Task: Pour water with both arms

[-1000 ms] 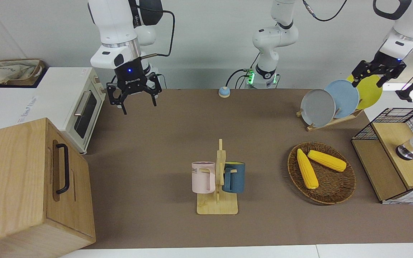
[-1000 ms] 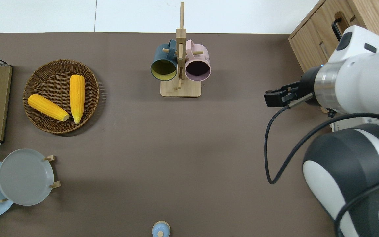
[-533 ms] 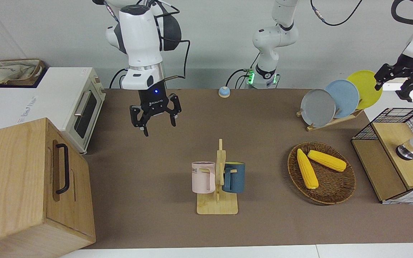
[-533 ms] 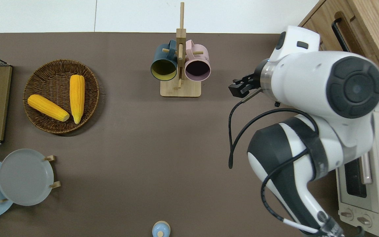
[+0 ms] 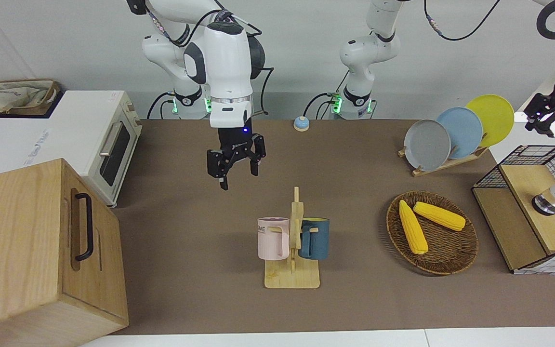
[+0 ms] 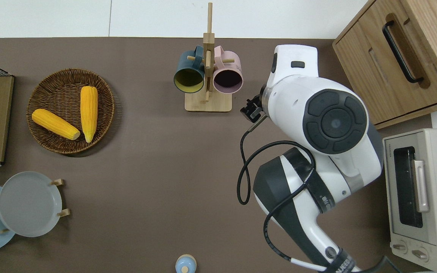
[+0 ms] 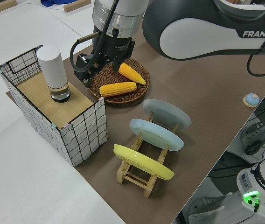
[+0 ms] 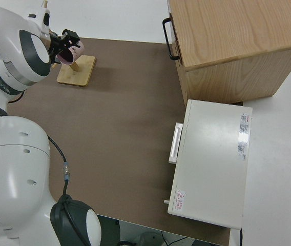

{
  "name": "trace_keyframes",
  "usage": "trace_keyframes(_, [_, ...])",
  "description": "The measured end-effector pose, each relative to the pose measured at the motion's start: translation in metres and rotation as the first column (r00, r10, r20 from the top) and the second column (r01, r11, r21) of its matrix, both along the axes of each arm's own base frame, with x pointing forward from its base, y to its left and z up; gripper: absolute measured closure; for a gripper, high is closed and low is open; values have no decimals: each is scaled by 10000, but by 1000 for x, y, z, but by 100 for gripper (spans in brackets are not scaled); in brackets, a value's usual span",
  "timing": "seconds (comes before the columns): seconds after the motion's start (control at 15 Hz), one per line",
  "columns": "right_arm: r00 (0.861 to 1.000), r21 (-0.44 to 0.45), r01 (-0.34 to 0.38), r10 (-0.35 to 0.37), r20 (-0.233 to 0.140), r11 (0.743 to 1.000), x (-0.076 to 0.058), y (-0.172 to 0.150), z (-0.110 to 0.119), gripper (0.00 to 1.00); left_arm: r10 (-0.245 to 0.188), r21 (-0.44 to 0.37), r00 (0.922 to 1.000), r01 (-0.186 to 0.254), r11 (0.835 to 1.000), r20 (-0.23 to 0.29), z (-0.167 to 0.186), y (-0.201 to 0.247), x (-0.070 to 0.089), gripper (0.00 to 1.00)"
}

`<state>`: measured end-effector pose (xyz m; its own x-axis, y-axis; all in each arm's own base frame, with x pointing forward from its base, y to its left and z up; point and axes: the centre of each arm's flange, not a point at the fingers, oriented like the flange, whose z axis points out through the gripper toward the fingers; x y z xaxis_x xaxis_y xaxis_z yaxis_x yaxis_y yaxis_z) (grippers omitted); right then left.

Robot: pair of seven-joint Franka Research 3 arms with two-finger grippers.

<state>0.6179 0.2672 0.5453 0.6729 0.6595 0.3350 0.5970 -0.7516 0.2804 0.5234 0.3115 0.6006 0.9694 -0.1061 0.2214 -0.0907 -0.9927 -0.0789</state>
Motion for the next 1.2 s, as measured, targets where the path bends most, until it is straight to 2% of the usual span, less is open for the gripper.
trace_keyframes(0.2, [9989, -314, -342, 352, 302, 9989, 7, 6, -15, 0, 186, -314, 9973, -164, 9994, 706, -7, 21, 0, 0])
trace_keyframes(0.33, [9974, -398, -513, 532, 486, 9979, 13, 8, -25, 1, 366, -565, 9917, -298, 9980, 1233, -12, 28, 5, 0])
trace_keyframes(0.53, [9957, -496, -671, 700, 598, 9965, 24, 10, -40, 1, 606, -779, 9774, -456, 9959, 2028, -22, 34, 17, 0])
trace_keyframes(0.8, [9941, -336, -825, 847, 684, 9960, 39, 19, -54, 1, 919, -1014, 9506, -644, 9928, 2963, -42, 39, 37, 0])
trace_keyframes(0.93, [9929, -246, -904, 921, 757, 9956, 45, 25, -57, 1, 917, -1094, 9438, -595, 9922, 3177, -50, 39, 44, 0])
trace_keyframes(1.2, [9907, -337, -1014, 1040, 879, 9943, 56, 31, -65, 1, 530, -1106, 9349, -149, 9938, 3510, -63, 41, 50, 0])
